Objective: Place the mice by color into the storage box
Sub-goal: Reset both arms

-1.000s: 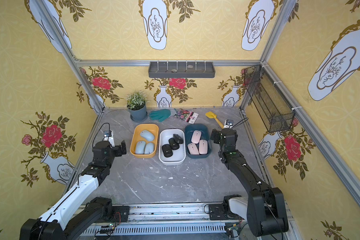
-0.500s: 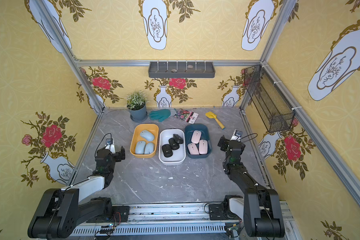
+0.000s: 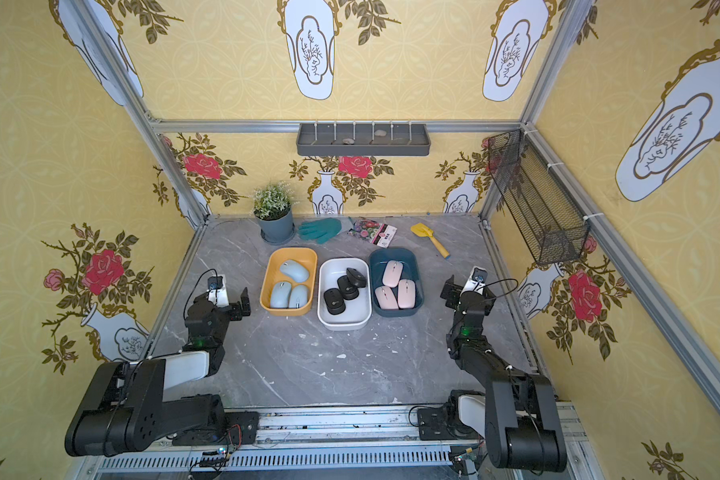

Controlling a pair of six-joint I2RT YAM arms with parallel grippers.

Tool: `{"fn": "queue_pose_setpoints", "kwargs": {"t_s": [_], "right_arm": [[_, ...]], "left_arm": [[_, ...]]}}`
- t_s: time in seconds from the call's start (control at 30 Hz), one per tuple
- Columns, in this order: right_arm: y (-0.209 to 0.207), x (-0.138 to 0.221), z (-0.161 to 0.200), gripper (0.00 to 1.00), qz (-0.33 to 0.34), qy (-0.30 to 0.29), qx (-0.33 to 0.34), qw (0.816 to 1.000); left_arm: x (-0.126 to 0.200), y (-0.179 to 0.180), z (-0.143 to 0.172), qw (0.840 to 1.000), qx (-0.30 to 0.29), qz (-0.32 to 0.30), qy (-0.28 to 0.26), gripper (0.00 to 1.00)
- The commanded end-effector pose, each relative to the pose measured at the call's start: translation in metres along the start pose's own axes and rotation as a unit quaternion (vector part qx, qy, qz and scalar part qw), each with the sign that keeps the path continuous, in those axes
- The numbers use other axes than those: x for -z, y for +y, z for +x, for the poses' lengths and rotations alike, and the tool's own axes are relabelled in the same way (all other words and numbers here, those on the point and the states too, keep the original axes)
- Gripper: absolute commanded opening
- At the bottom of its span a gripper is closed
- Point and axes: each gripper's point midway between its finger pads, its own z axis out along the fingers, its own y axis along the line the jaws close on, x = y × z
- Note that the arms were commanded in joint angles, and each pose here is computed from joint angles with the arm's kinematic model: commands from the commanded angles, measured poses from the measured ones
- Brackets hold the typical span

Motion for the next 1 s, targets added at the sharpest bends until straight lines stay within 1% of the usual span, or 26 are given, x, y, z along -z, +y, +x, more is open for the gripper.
{"fn": "queue_pose_setpoints", "kwargs": {"t_s": [0.0,0.13,0.23,0.3,0.33,0.37,0.4,0.43,0.47,0.53,0.6,0.7,0.97], "right_arm": [[-0.004,0.004,0.001,0.98,0.007,0.001,-0.005,1.0],[-0.006,0.007,0.022,0.98,0.002,0.009,-0.014,1.0],[-0.001,-0.002,0.045,0.98,-0.012,0.021,-0.009,1.0],[0.004,-0.012,0.052,0.97,-0.024,0.024,0.006,0.999],[0.001,-0.01,0.057,0.98,-0.03,0.044,-0.011,0.999],[-0.001,-0.012,0.059,0.97,-0.04,0.054,-0.026,0.997],[-0.001,-0.014,0.056,0.98,-0.04,0.04,-0.021,0.998],[-0.001,-0.013,0.056,0.98,-0.039,0.041,-0.018,0.998],[-0.002,-0.012,0.059,0.98,-0.039,0.055,-0.023,0.997],[-0.001,-0.012,0.055,0.98,-0.039,0.035,-0.019,0.998],[-0.001,-0.011,0.058,0.97,-0.038,0.048,-0.022,0.998],[-0.001,-0.012,0.055,0.98,-0.04,0.038,-0.021,0.998],[0.001,-0.013,0.057,0.97,-0.044,0.046,-0.02,0.998]], "left_arm": [[0.002,0.005,-0.007,1.0,0.007,-0.013,-0.017,1.0],[0.002,0.005,-0.007,1.0,0.008,-0.014,-0.018,1.0],[0.002,0.005,-0.007,1.0,0.008,-0.014,-0.018,1.0],[0.002,0.005,-0.007,1.0,0.008,-0.014,-0.018,1.0],[0.002,0.005,-0.007,1.0,0.007,-0.014,-0.019,1.0],[0.002,0.005,-0.008,1.0,0.007,-0.014,-0.019,1.0],[0.002,0.005,-0.007,1.0,0.007,-0.014,-0.019,1.0],[0.002,0.005,-0.007,1.0,0.007,-0.014,-0.019,1.0],[0.002,0.005,-0.007,1.0,0.007,-0.014,-0.019,1.0],[0.002,0.005,-0.007,1.0,0.007,-0.014,-0.019,1.0],[0.002,0.005,-0.007,1.0,0.007,-0.014,-0.019,1.0],[0.002,0.005,-0.007,1.0,0.007,-0.014,-0.019,1.0],[0.002,0.005,-0.007,1.0,0.008,-0.014,-0.019,1.0]]}}
